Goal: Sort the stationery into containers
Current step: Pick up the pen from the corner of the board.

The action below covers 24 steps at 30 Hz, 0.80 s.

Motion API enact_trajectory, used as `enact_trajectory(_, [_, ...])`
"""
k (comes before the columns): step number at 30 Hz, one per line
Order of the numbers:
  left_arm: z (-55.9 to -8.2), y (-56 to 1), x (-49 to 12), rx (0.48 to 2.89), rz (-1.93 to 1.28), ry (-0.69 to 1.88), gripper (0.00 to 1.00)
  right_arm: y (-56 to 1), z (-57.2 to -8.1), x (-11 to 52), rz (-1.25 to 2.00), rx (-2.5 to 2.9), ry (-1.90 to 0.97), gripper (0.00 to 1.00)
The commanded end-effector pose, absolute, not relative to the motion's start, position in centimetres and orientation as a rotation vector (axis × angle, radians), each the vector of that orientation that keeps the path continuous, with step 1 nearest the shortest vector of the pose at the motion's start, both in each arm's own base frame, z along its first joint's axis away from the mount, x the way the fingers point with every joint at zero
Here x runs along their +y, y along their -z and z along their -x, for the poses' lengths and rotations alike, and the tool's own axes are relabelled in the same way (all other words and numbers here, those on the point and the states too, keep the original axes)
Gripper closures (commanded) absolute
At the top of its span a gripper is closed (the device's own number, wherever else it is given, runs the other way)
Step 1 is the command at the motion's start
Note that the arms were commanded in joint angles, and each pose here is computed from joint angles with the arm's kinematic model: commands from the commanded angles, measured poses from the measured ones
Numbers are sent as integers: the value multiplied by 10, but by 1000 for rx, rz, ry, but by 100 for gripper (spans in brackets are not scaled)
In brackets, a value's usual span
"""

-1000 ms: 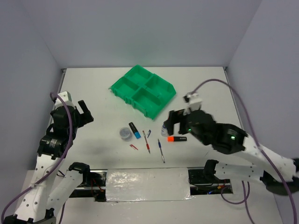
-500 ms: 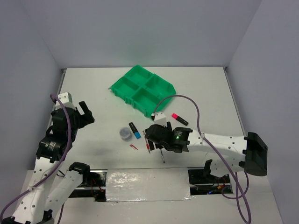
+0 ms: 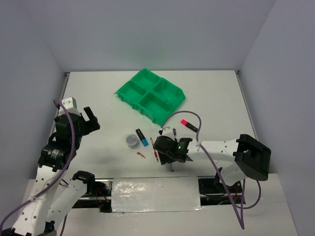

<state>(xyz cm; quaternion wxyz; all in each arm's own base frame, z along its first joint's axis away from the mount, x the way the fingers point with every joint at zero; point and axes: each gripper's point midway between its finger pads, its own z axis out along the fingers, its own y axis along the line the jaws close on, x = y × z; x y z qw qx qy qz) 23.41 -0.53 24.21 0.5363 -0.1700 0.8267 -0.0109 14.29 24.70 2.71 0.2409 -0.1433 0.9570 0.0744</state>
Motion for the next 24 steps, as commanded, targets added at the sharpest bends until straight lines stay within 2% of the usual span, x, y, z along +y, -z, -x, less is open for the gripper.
enact_trajectory(1, [-237,-250,-8,1941,406,52,1,-15,-140,256,383,2642,-266,37])
enact_trajectory(9, [-238,-249,-10,1948,398,55,1,0,-132,244,361,2692,-279,50])
enact_trajectory(12, [-238,-248,-10,1952,396,57,1,5,-127,238,362,2715,-268,66])
enact_trajectory(13, [-238,-248,-10,1952,396,57,1,7,-125,236,359,2724,-259,77])
enact_trajectory(15, [-238,-247,-10,1954,396,54,1,8,-123,229,346,2732,-233,87])
enact_trajectory(16, [-238,-248,-10,1952,398,56,1,10,-122,226,342,2736,-221,95])
enact_trajectory(19, [-238,-248,-10,1953,396,56,1,9,-123,216,306,2731,-178,100])
enact_trajectory(24, [-240,-248,-15,1962,361,74,1,-12,-130,221,287,2672,-240,100])
